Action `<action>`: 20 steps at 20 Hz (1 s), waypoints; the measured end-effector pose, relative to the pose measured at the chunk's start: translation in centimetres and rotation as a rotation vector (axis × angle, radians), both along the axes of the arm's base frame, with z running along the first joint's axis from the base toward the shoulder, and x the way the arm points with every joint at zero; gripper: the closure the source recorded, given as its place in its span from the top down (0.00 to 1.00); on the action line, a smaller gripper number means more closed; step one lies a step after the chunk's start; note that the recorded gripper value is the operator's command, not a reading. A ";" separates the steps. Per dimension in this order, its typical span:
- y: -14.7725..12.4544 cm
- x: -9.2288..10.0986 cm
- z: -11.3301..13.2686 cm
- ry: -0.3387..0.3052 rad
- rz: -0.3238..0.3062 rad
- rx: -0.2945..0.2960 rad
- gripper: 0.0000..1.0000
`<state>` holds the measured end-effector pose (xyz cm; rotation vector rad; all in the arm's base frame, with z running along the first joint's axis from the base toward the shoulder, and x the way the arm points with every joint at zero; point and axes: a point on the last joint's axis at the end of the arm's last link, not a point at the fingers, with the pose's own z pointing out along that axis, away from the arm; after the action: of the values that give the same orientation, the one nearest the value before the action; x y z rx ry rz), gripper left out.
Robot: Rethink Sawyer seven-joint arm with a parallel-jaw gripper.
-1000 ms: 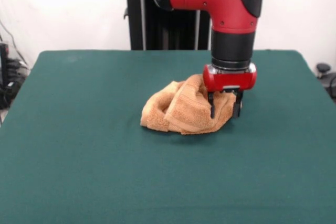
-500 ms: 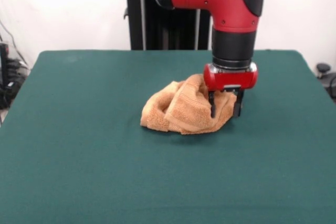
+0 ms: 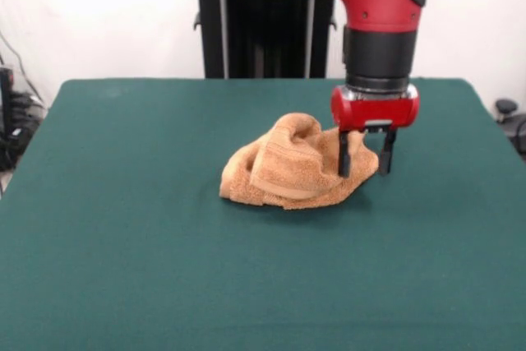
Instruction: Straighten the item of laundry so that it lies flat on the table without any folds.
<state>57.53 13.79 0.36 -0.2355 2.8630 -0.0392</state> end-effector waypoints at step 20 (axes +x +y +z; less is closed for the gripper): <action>0.2 -2.0 1.3 0.019 0.002 0.000 1.00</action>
<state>55.56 13.98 1.66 -0.2404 2.8815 -0.0362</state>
